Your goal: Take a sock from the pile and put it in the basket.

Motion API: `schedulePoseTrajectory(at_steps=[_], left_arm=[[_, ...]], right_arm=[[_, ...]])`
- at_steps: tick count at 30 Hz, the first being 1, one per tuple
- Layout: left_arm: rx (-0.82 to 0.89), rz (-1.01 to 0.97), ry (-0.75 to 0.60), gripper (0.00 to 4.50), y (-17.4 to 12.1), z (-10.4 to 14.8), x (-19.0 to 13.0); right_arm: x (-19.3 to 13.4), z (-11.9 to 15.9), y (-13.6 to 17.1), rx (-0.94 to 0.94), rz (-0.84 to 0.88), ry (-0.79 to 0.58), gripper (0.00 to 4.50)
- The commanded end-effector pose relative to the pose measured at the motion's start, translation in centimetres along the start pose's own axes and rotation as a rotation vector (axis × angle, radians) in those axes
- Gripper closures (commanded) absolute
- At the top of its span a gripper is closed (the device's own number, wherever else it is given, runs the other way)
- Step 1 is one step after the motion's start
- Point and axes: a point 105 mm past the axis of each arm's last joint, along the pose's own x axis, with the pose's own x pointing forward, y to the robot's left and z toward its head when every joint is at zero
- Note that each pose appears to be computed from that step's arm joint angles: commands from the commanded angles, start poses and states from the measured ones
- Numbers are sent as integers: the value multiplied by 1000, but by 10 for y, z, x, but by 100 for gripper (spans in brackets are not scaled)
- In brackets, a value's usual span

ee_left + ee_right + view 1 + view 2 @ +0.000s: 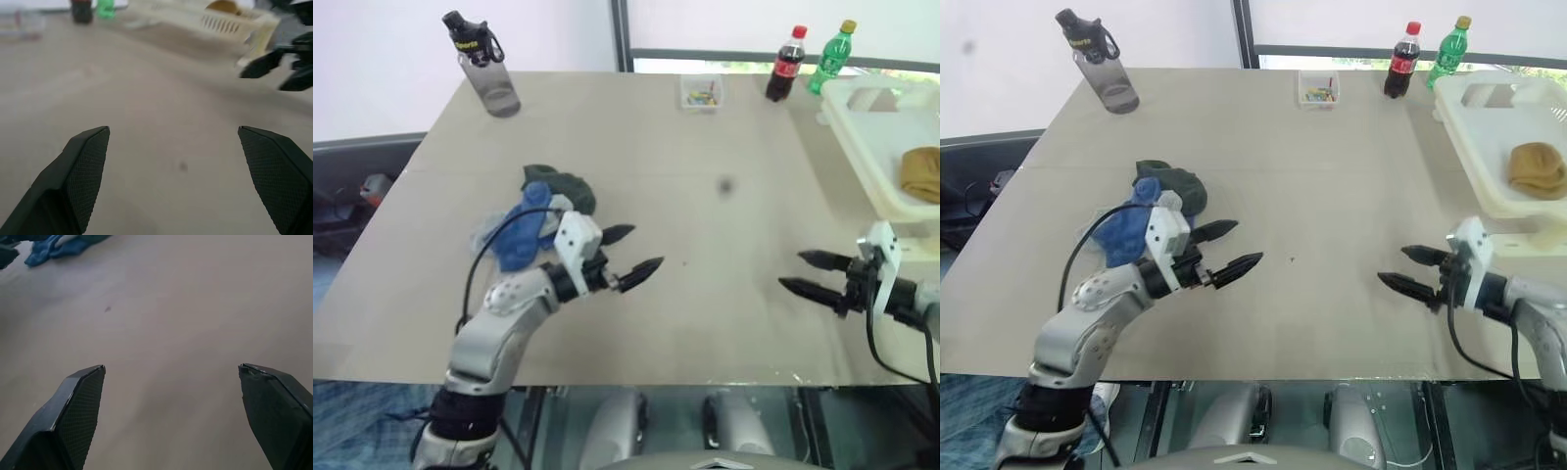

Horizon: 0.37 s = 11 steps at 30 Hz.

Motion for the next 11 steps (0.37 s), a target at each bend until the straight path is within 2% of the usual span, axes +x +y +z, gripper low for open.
schedulePoseTrajectory(at_steps=[1, 5, 11], left_arm=[[8, 40, -1, 0, -7, 6, -22], [-38, 91, 50, 0, -8, -7, -44], [-56, 148, 76, 0, -8, -10, -68]], right_arm=[[-19, 9, -4, -107, -25, -33, 2], [-31, 10, -9, -152, -25, -59, 2], [-37, 20, -16, -162, -12, -96, 2]])
